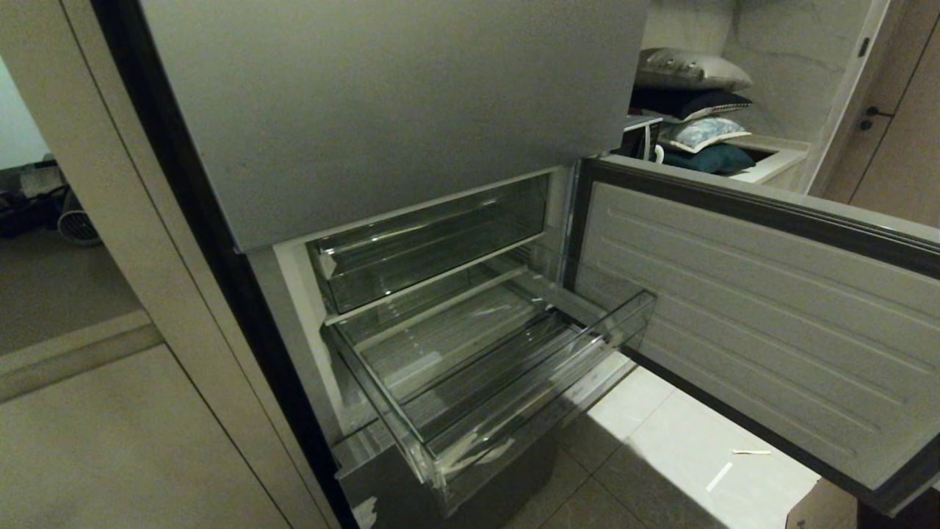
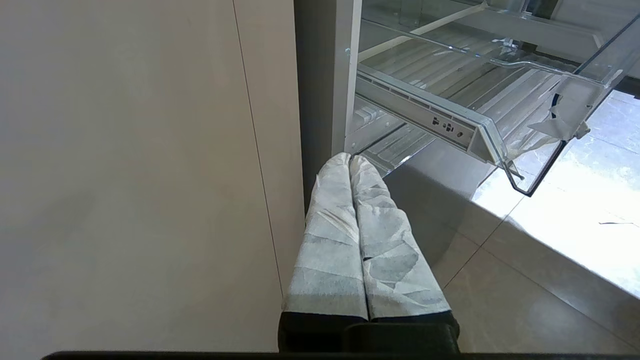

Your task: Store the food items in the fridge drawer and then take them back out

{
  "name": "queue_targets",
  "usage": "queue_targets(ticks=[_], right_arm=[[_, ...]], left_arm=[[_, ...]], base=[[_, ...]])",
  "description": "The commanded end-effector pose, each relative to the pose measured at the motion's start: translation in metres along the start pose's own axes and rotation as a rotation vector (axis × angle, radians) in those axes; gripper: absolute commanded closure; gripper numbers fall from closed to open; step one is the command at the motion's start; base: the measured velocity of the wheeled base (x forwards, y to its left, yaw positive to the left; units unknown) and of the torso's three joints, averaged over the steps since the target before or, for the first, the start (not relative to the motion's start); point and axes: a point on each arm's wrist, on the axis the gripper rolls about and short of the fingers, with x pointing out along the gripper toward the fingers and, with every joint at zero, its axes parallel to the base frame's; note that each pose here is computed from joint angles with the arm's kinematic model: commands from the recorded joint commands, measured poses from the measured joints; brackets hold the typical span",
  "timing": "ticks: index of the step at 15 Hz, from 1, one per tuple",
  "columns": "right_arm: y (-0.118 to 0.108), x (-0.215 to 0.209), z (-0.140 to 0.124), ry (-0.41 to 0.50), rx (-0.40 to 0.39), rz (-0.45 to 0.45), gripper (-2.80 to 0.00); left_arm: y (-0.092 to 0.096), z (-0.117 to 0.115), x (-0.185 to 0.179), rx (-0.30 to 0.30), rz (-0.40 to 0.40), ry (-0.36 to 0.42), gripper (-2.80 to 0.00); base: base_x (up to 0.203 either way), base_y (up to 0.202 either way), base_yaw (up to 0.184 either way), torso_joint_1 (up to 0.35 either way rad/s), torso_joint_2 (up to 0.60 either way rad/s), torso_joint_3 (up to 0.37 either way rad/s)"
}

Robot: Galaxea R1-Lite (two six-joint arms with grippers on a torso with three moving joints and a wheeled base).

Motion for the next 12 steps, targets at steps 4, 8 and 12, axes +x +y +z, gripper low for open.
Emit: queue_targets(ticks=[4, 8, 12], right_arm=[[0.024, 0.009, -0.009, 0.028, -0.032, 0.06, 0.0], [0.046, 0.021, -0.021, 0.062, -0.056, 0.114, 0.0], [0.06, 0.034, -0.029, 0.086, -0.079, 0.149, 0.0]], left_arm=[[0.0, 0.0, 0.0, 0.0, 0.0, 0.001, 0.0], [0.0, 0.0, 0.0, 0.0, 0.0, 0.001, 0.0], [0.0, 0.0, 0.0, 0.0, 0.0, 0.001, 0.0]], base=[[0.0, 0.0, 0.0, 0.0, 0.0, 0.0], [0.0, 0.0, 0.0, 0.0, 0.0, 0.0], [0.0, 0.0, 0.0, 0.0, 0.0, 0.0]])
